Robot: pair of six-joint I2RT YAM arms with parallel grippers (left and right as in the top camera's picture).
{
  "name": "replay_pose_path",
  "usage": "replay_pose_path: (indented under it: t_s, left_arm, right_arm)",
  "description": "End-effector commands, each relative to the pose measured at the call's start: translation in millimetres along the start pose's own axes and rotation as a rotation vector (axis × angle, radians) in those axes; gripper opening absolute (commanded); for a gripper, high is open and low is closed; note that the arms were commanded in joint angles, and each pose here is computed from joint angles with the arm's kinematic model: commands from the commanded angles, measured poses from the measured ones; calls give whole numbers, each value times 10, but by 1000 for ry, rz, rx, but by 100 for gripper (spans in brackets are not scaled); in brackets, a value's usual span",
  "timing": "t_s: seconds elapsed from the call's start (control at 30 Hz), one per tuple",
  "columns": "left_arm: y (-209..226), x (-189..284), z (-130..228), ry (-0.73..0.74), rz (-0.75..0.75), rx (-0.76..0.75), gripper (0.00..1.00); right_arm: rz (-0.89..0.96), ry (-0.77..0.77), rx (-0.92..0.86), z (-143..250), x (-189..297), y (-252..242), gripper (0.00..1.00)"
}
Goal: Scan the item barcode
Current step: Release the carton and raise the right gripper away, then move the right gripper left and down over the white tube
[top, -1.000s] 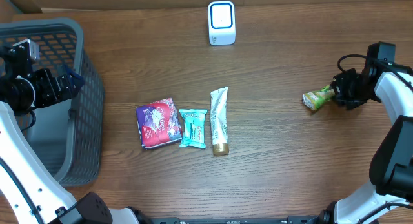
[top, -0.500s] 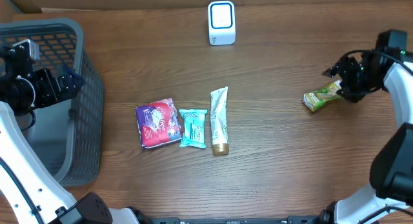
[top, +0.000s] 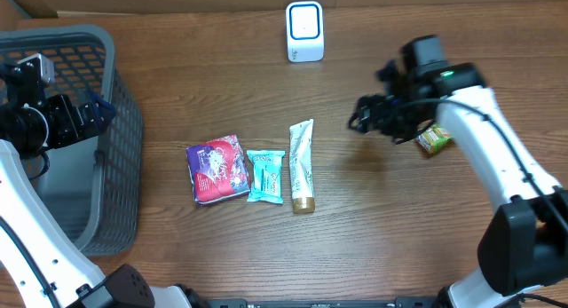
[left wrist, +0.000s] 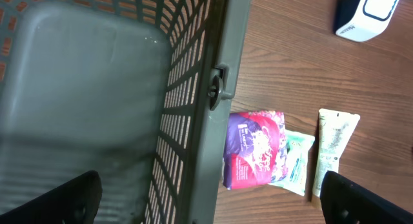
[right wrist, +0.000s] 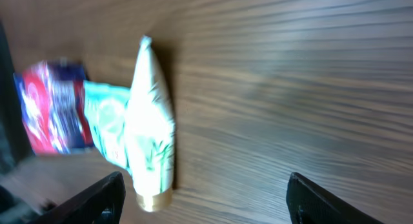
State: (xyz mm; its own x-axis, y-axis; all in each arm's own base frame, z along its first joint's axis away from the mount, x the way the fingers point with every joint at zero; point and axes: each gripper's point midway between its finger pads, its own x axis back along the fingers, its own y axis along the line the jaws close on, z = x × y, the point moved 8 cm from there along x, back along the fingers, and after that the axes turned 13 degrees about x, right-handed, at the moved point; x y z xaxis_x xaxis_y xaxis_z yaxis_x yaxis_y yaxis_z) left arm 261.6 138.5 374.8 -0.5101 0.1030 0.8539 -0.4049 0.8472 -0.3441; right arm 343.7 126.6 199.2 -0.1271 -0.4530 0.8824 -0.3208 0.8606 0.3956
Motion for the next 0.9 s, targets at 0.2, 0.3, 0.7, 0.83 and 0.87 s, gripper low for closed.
replay_pose_path:
  t_s: [0.2, 0.3, 0.7, 0.83, 0.87]
  left_arm:
    - [5, -18, -10, 4, -2, -3, 100]
    - [5, -18, -11, 4, -2, -3, 100]
    - [5, -18, -11, 4, -2, -3, 100]
    - [5, -18, -11, 4, -2, -3, 100]
    - [5, -18, -11, 4, -2, -3, 100]
  right_arm:
    - [77, -44, 219, -117, -494, 393, 84]
    - [64, -42, 222, -146, -651, 431, 86]
    - [-182, 81, 187, -57, -1202, 473, 87]
    - [-242, 110, 158, -26, -1316, 476, 87]
    - [-241, 119, 138, -18, -1351, 462, 87]
